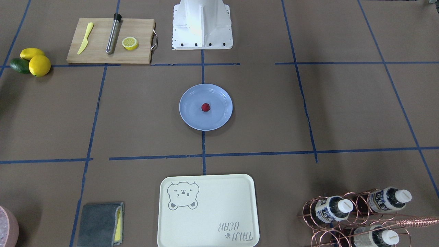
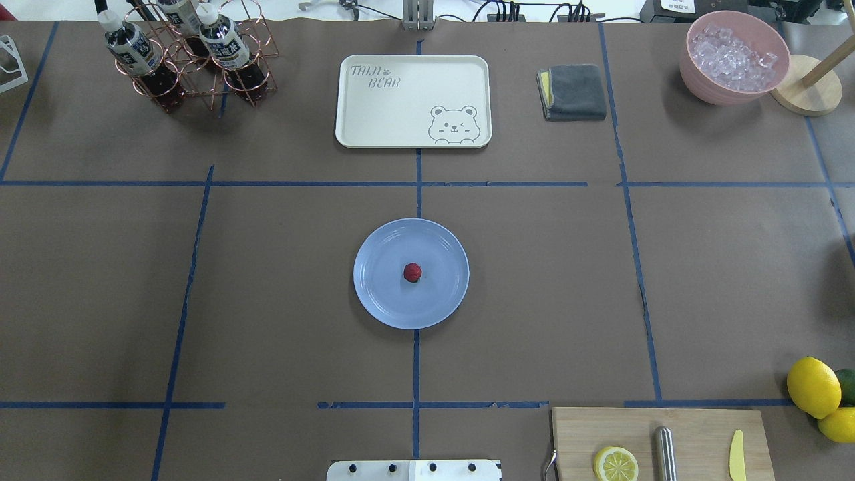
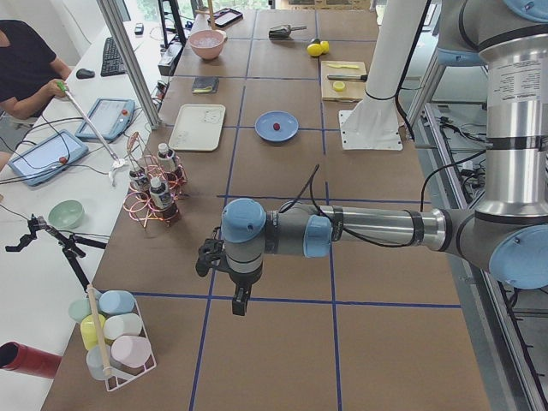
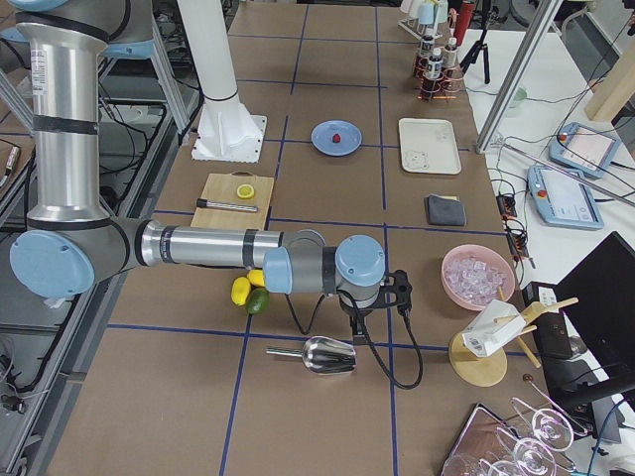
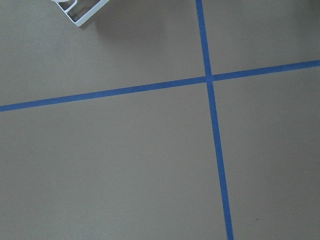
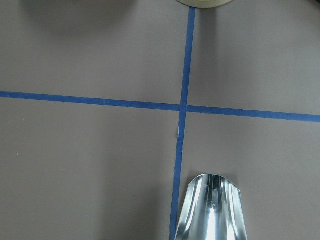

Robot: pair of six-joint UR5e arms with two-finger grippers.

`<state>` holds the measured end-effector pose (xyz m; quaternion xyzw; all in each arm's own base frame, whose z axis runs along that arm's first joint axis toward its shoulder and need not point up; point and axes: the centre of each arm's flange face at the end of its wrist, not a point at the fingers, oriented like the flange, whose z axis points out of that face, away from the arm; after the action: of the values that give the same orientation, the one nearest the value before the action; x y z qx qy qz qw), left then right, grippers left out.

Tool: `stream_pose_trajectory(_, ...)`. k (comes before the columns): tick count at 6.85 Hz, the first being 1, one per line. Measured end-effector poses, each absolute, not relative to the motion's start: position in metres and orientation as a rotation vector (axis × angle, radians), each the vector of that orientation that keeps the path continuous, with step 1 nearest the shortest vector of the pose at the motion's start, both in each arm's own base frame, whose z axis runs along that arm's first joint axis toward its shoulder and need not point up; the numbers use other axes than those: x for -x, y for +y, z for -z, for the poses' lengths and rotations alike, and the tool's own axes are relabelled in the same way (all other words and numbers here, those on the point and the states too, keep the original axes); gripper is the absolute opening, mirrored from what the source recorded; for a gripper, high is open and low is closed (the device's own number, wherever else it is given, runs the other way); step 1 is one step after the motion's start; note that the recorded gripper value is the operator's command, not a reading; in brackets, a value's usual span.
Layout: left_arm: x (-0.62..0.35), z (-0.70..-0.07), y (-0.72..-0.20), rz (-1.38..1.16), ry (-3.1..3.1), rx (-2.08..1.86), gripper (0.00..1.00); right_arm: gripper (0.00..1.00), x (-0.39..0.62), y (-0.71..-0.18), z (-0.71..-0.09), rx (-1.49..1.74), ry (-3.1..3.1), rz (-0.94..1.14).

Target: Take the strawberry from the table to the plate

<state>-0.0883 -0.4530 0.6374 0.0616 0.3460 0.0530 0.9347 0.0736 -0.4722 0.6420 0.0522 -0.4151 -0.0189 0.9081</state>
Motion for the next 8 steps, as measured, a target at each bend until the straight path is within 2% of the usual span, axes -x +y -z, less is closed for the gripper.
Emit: stream_pose_trajectory(8, 0.088, -0.63, -0.46, -0.021, 0.711, -0.161, 1.0, 1.0, -0.0737, -0.4768, -0.6367, -0.117, -0.856, 0.04)
